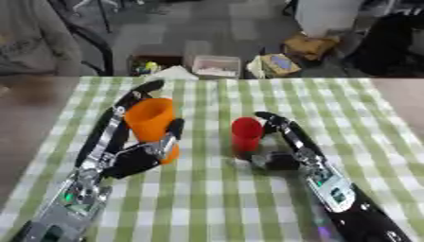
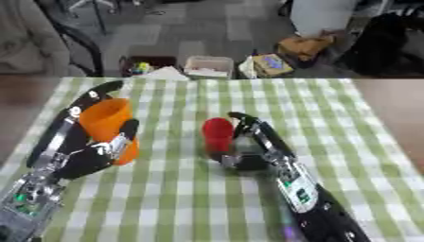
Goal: Pour the contents of one cup into another cup.
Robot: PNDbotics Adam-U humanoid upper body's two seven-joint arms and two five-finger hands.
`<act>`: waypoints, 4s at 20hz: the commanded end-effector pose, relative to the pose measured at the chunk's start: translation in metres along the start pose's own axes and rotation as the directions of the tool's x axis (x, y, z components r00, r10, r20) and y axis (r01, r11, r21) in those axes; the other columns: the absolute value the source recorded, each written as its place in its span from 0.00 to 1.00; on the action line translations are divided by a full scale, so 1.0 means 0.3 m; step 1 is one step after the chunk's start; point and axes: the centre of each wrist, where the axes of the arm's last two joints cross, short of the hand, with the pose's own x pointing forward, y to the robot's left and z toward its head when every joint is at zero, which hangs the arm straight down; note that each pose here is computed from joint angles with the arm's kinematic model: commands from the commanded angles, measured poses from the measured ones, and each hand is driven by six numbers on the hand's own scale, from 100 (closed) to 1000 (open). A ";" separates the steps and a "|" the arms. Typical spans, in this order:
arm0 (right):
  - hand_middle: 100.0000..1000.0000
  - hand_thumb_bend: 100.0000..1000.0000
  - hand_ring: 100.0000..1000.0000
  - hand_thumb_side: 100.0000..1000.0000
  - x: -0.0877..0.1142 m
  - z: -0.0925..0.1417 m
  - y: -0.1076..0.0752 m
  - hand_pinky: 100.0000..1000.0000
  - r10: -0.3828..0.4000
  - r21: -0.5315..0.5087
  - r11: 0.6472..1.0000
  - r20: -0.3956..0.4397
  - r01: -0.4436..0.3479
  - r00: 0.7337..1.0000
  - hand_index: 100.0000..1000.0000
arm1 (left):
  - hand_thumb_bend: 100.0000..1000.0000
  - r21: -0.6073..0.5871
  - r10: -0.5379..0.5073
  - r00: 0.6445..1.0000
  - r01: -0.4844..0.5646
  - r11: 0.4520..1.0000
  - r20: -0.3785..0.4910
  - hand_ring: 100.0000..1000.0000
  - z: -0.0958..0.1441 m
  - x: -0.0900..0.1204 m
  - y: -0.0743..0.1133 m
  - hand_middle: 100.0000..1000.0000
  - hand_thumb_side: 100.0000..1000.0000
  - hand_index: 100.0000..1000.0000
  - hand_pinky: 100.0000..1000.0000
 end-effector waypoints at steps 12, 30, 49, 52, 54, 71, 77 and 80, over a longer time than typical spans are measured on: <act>0.42 0.53 0.92 0.31 0.023 -0.053 -0.019 0.70 0.023 -0.043 0.999 0.020 -0.022 1.000 0.91 | 0.00 -0.019 0.008 0.999 -0.008 1.000 0.043 0.39 -0.026 0.040 -0.011 0.40 0.26 0.88 0.30; 0.40 0.51 0.91 0.31 0.041 -0.080 0.009 0.68 0.003 -0.061 0.998 0.022 -0.002 1.000 0.90 | 0.00 -0.028 0.033 0.998 -0.031 0.999 0.055 0.40 -0.033 0.059 -0.029 0.40 0.28 0.88 0.30; 0.42 0.53 0.91 0.33 0.053 -0.095 0.038 0.68 0.006 -0.047 0.999 0.027 -0.004 1.000 0.91 | 0.00 -0.035 0.038 0.997 -0.036 0.999 0.066 0.40 -0.040 0.074 -0.040 0.40 0.29 0.88 0.30; 0.43 0.53 0.91 0.33 0.055 -0.098 0.038 0.68 0.008 -0.049 0.999 0.028 -0.007 1.000 0.91 | 0.00 -0.037 0.039 0.997 -0.036 0.999 0.069 0.40 -0.042 0.077 -0.041 0.40 0.29 0.88 0.30; 0.44 0.55 0.91 0.33 0.057 -0.100 0.039 0.68 0.009 -0.051 0.999 0.028 -0.007 1.000 0.91 | 0.00 -0.037 0.040 0.997 -0.037 0.999 0.070 0.40 -0.042 0.079 -0.042 0.40 0.30 0.88 0.30; 0.33 0.44 0.80 0.32 0.069 -0.109 0.058 0.61 0.012 -0.020 1.000 0.047 -0.011 0.999 0.87 | 0.00 -0.040 0.042 0.997 -0.039 0.998 0.072 0.41 -0.043 0.087 -0.046 0.40 0.31 0.88 0.31; 0.24 0.32 0.73 0.27 0.073 -0.114 0.068 0.51 -0.007 0.024 1.000 0.060 0.005 0.998 0.81 | 0.00 -0.043 0.042 0.997 -0.039 0.998 0.072 0.41 -0.043 0.089 -0.046 0.40 0.31 0.88 0.31; 0.22 0.29 0.71 0.25 0.075 -0.119 0.070 0.49 -0.026 0.048 0.999 0.066 0.022 0.997 0.79 | 0.00 -0.044 0.042 0.996 -0.039 0.998 0.072 0.41 -0.044 0.092 -0.044 0.40 0.32 0.88 0.31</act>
